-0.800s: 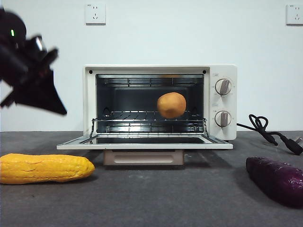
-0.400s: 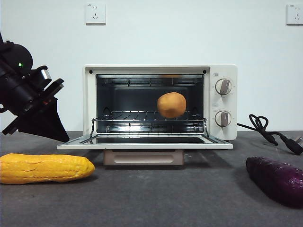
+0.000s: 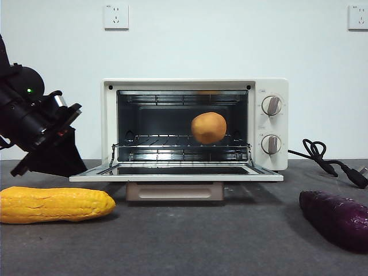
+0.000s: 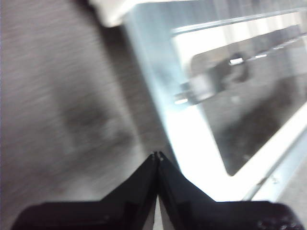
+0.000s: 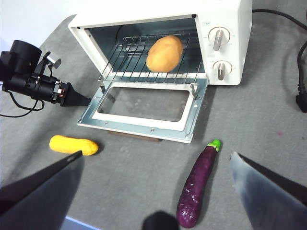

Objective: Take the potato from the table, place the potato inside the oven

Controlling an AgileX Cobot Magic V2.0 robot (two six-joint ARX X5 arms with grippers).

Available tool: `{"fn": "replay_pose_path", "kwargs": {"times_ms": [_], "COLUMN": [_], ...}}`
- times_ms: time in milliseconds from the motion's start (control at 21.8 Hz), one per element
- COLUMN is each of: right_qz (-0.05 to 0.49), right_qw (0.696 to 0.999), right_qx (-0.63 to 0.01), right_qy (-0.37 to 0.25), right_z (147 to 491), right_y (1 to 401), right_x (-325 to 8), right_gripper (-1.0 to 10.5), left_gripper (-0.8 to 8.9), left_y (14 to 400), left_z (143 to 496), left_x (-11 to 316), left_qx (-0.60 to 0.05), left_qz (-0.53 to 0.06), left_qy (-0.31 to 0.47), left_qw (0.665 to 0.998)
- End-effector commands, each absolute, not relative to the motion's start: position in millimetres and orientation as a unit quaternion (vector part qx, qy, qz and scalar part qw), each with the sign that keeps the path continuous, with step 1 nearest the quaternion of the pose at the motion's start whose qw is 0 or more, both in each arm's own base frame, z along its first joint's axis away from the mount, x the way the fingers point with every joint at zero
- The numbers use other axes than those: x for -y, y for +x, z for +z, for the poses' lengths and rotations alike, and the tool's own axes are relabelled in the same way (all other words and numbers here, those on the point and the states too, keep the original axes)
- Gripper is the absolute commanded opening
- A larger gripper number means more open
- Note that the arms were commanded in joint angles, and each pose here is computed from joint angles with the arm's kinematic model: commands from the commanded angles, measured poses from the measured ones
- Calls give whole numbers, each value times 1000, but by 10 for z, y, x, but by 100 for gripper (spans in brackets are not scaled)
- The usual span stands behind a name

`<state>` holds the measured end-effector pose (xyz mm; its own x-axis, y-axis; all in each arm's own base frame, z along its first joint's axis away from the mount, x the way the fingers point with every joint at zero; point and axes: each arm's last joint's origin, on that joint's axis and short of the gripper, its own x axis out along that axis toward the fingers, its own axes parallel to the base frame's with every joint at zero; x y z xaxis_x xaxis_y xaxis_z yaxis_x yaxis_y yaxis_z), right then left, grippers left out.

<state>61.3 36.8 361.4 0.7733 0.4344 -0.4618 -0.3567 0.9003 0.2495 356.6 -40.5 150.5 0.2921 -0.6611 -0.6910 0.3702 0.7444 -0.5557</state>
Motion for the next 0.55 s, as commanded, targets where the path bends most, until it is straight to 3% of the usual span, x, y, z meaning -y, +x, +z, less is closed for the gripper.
{"fn": "replay_pose_path", "kwargs": {"times_ms": [46,550], "right_qz": [201,201], "right_qw": [942,942], "right_qx": [-258,-257], "right_qy": [77,77], "right_z": [3619,3620], "right_y": [619,619], "right_x": [-365,-365], "right_gripper": [505,504], "left_gripper": [-9,-8], "left_y": [3557,3555], "left_z": [1378,1318], "left_x": [461,545], "left_qx": [-513,-507], "left_qz": [-334,-367], "left_qy": [-151,-180], "left_qw": [776,759]}}
